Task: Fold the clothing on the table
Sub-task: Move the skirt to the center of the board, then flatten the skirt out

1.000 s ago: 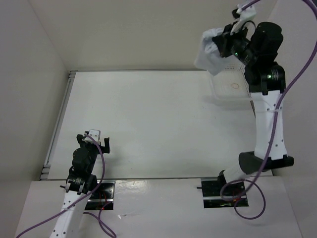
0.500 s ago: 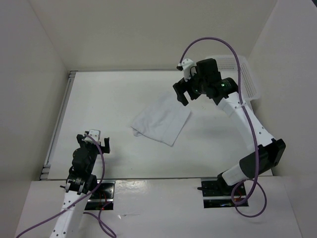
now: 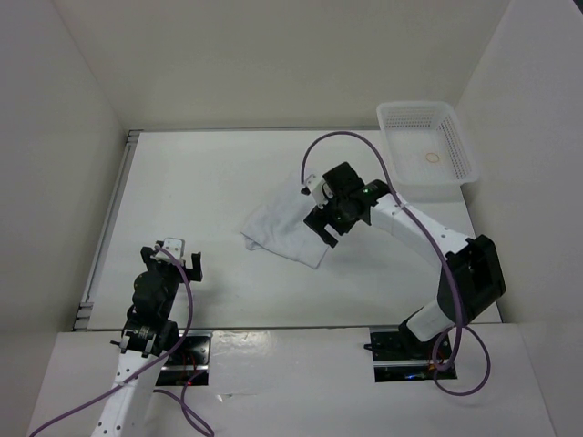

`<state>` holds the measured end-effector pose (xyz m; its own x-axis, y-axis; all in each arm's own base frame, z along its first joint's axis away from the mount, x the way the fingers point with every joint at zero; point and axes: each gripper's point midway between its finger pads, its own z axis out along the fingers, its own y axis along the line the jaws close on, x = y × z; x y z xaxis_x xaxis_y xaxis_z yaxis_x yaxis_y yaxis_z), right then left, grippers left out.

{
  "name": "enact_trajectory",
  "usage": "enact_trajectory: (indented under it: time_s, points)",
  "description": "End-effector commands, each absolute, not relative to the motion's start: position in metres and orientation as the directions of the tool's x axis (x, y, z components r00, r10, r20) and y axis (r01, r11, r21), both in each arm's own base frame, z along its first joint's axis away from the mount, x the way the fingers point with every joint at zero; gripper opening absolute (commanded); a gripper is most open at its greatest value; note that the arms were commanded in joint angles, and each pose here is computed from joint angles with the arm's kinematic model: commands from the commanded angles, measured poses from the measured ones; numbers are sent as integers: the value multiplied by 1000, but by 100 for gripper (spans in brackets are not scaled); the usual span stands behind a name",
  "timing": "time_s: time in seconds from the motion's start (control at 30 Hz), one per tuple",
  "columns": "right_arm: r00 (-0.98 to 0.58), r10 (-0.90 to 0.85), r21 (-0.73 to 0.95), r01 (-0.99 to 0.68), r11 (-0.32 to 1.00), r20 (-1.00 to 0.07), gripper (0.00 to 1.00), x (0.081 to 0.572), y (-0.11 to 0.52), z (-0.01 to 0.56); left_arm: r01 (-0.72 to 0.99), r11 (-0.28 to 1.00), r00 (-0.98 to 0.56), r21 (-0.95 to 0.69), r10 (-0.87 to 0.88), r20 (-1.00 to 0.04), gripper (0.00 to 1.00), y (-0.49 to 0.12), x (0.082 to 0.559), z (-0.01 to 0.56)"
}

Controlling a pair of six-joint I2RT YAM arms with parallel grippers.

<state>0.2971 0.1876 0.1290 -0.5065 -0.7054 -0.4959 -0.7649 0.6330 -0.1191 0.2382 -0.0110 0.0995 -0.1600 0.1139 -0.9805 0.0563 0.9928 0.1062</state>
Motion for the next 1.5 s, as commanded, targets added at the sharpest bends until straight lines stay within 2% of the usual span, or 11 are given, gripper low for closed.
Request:
enact_trajectory:
  time_s: [0.0,0.47,0.93,0.97,1.03,1.17,1.23,1.37,1.4,1.43,1.47]
  points:
    - [-493,-654,-163,-714,681,-574,99,310,183,139,38,996,-20,79,79,-997,100,-12,241,124]
    - [-654,-409,-80,-472,878,-636,99,294,77,174,38,996,-20,79,79,-997,100,-12,241,124]
    - [-689,-263,31,-383,923,-676,99,286,44,183,39,996,-10,78,78,-997,100,-12,241,129]
    - [-689,-263,31,-383,923,-676,99,286,44,183,92,985,19,143,142,-990,100,-19,239,138]
    - [-682,-262,28,-383,923,-683,99,285,44,186,105,986,77,127,120,-990,100,-23,237,160]
    - [-664,-277,28,-410,912,-694,99,284,47,189,133,971,342,196,141,-929,100,-32,213,271]
    - [-670,-278,31,-409,912,-688,99,282,47,186,110,957,371,270,212,-904,100,-30,209,301]
    - [-653,-289,24,-427,904,-700,99,283,53,189,45,974,176,221,210,-962,100,-12,230,369]
    - [-659,-290,28,-426,904,-694,99,281,53,186,42,977,20,209,209,-978,100,-11,264,359]
    - [-651,-289,24,-427,904,-701,99,283,53,187,10,978,-119,207,207,-971,100,-2,269,352]
    - [-642,-295,20,-435,900,-707,99,282,55,190,-21,983,-56,185,183,-981,100,1,265,418]
